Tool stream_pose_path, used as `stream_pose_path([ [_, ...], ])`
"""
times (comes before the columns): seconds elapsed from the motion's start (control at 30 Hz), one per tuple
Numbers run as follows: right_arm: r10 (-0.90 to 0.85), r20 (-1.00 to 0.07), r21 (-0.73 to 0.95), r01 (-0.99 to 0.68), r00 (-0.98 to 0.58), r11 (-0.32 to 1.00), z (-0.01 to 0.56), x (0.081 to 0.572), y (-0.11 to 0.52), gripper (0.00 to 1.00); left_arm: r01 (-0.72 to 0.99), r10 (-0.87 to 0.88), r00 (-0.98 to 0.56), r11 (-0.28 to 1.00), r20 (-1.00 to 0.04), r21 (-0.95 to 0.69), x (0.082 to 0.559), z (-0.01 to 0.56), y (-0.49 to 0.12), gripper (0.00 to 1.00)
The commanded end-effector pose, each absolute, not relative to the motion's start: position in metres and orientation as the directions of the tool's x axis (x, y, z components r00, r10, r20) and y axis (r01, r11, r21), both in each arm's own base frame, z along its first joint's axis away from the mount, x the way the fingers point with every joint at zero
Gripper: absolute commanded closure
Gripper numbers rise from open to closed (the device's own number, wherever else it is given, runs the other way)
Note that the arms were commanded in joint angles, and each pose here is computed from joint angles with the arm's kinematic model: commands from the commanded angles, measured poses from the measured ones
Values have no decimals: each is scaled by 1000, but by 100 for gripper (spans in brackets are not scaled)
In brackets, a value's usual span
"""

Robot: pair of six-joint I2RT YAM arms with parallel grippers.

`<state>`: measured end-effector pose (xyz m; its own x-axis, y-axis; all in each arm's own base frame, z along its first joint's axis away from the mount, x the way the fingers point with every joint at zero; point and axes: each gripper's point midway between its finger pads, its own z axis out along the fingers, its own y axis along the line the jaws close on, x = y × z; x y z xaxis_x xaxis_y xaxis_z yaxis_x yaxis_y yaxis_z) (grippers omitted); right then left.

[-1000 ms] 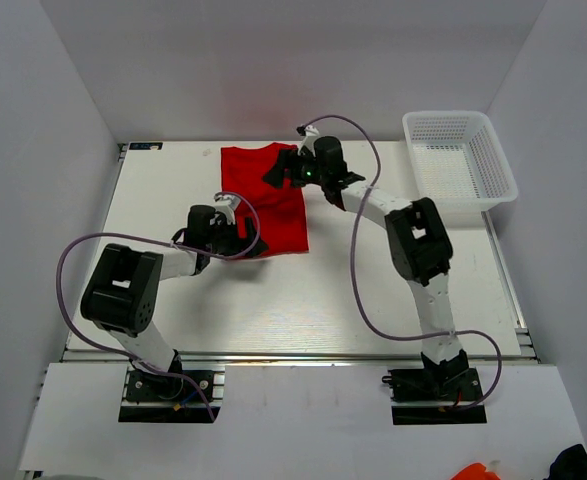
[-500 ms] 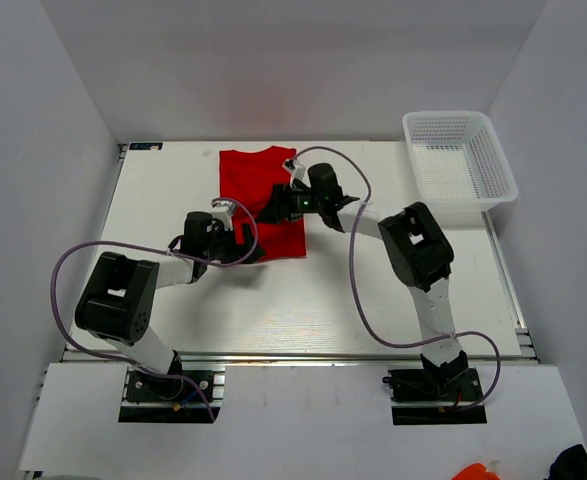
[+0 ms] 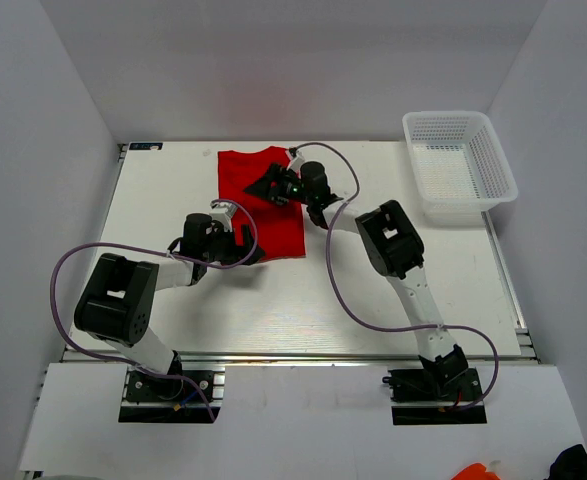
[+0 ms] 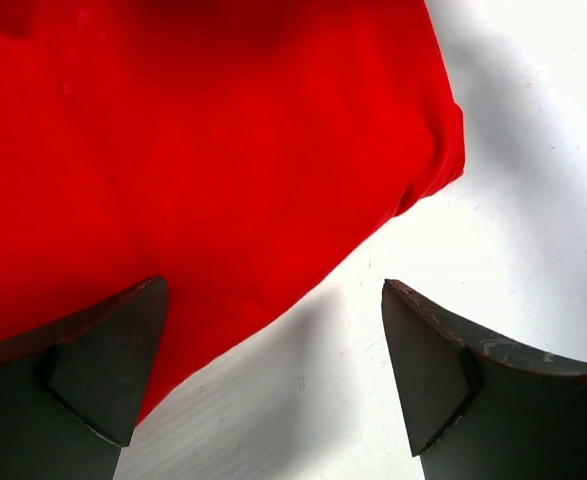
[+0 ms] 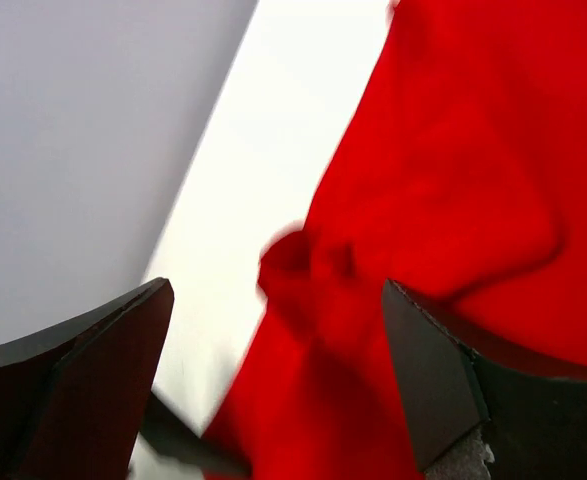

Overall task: Fold and stack the t-shirts
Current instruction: Fold the folded rectangular tshirt in 1/3 of the way, then grab one side of the 2/3 rectangular tshirt with both arms

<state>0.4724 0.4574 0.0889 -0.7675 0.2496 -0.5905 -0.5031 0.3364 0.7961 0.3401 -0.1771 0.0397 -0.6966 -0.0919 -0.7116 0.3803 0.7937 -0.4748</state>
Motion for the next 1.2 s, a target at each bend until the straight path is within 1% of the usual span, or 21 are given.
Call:
stream_pose_path([
  [0.0, 470, -561, 827, -433, -681, 360, 117, 525, 452, 10, 341, -70, -742, 817, -666, -466, 326, 19, -171, 1],
  [0.13, 488, -602, 796, -419, -633, 438, 130, 551, 441, 10, 334, -65, -739, 829, -670, -449, 324, 24, -167, 1],
  [0.17, 486, -629, 776, -456, -607, 435, 157, 553, 439, 10, 338, -67, -733, 828, -677, -448, 325, 27, -167, 1],
  [0.23, 402, -701, 710, -520, -589, 475, 163, 546, 437, 10, 346, -70, -721, 826, -689, -446, 329, 38, -168, 1],
  [0.27, 366, -713, 693, -522, -598, 498, 180, 535, 431, 10, 359, -75, -700, 822, -710, -442, 334, 51, -169, 1],
  [0.3, 300, -787, 606, -586, -539, 538, 187, 531, 427, 10, 374, -94, -668, 815, -738, -442, 346, 70, -173, 1],
  [0.33, 272, -804, 578, -588, -528, 567, 186, 528, 423, 10, 382, -93, -653, 817, -752, -433, 350, 80, -176, 1],
  [0.37, 226, -835, 528, -613, -502, 589, 211, 514, 412, 10, 385, -95, -647, 816, -756, -432, 354, 90, -177, 1],
  [0.4, 203, -830, 519, -587, -519, 621, 195, 507, 403, 10, 401, -114, -612, 809, -783, -431, 364, 114, -180, 1],
  [0.43, 162, -813, 524, -580, -559, 624, 173, 491, 395, 10, 396, -112, -621, 810, -776, -433, 364, 119, -180, 1],
  [0.47, 200, -842, 509, -614, -501, 603, 221, 481, 384, 10, 399, -114, -614, 809, -781, -432, 365, 128, -180, 1],
  [0.5, 197, -840, 509, -608, -506, 609, 219, 473, 378, 10, 373, -136, -595, 827, -792, -422, 371, 141, -176, 1],
  [0.53, 160, -838, 490, -588, -522, 644, 197, 464, 365, 10, 358, -159, -572, 834, -805, -420, 369, 155, -172, 1],
  [0.6, 132, -850, 451, -577, -509, 681, 205, 441, 344, 10, 217, -226, -586, 881, -778, -419, 365, 152, -151, 1],
  [0.63, 93, -821, 454, -546, -563, 704, 178, 421, 331, 10, 172, -253, -567, 894, -784, -414, 361, 161, -142, 1],
  [0.67, 82, -809, 458, -536, -583, 709, 178, 411, 324, 10, 78, -271, -592, 918, -759, -389, 353, 149, -127, 1],
  [0.7, 43, -778, 454, -513, -627, 729, 151, 395, 313, 10, 25, -287, -598, 926, -748, -376, 347, 143, -115, 1],
  [0.8, -7, -733, 454, -496, -680, 740, 135, 370, 300, 10, -81, -305, -626, 941, -718, -329, 324, 122, -94, 1],
  [0.83, -35, -688, 472, -484, -724, 737, 115, 352, 295, 10, -112, -310, -653, 942, -691, -317, 314, 102, -90, 1],
  [1.03, -81, -584, 552, -468, -808, 690, 80, 315, 296, 10, -94, -285, -728, 942, -623, -321, 299, 60, -97, 1],
  [1.17, -107, -530, 587, -455, -841, 669, 57, 309, 304, 10, -78, -278, -724, 942, -632, -325, 305, 51, -100, 2],
])
